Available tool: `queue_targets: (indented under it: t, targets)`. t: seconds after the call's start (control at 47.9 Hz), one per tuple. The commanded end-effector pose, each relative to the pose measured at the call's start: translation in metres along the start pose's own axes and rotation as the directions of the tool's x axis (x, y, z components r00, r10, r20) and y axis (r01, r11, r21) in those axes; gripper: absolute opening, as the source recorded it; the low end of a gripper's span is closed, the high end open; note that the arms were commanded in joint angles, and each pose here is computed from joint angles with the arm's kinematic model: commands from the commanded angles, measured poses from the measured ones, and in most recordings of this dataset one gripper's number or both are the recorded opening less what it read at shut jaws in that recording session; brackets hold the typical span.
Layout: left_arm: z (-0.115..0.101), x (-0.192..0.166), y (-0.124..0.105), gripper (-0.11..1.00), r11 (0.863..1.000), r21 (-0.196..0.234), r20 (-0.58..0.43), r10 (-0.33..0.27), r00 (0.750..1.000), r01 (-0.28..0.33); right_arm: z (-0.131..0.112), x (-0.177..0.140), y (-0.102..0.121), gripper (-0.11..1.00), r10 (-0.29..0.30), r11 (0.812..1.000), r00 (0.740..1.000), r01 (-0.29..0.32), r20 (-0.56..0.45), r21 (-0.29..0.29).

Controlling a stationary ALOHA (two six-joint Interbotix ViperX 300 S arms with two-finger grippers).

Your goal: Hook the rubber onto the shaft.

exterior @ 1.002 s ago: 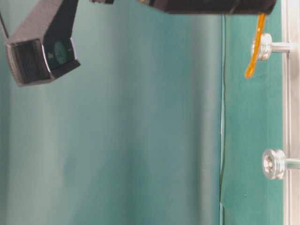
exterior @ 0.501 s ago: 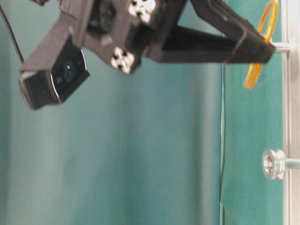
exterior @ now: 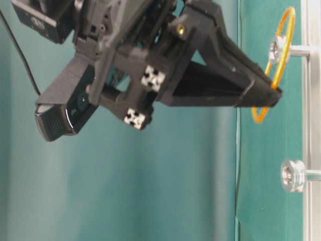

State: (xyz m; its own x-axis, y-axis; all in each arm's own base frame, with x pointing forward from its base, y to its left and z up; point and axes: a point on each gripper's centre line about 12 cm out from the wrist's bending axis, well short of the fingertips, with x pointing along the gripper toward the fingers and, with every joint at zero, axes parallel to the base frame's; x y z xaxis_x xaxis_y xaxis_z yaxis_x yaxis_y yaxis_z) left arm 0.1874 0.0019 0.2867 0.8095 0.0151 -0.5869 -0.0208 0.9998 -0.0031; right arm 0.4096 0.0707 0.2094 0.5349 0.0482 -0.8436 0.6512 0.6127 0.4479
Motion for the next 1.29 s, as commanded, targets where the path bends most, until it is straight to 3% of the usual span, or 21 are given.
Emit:
queue_targets:
  t: [0.0, 0.668, 1.274]
  targets:
    - [0.011, -0.004, 0.000, 0.02, 1.000, 0.003, 0.032, 0.000, 0.999, 0.000, 0.012, -0.009, 0.010, 0.07, 0.051, 0.999, 0.998, -0.052, 0.036, 0.007]
    - [0.012, -0.004, 0.000, 0.02, 1.000, 0.001, 0.035, 0.000, 0.999, 0.000, 0.045, 0.001, 0.014, 0.07, 0.105, 0.992, 0.989, -0.112, 0.106, 0.054]
    - [0.012, -0.004, 0.000, 0.02, 1.000, 0.001, 0.035, 0.000, 0.999, 0.000, 0.070, 0.014, 0.012, 0.07, 0.110, 0.991, 0.981, -0.120, 0.158, 0.058]
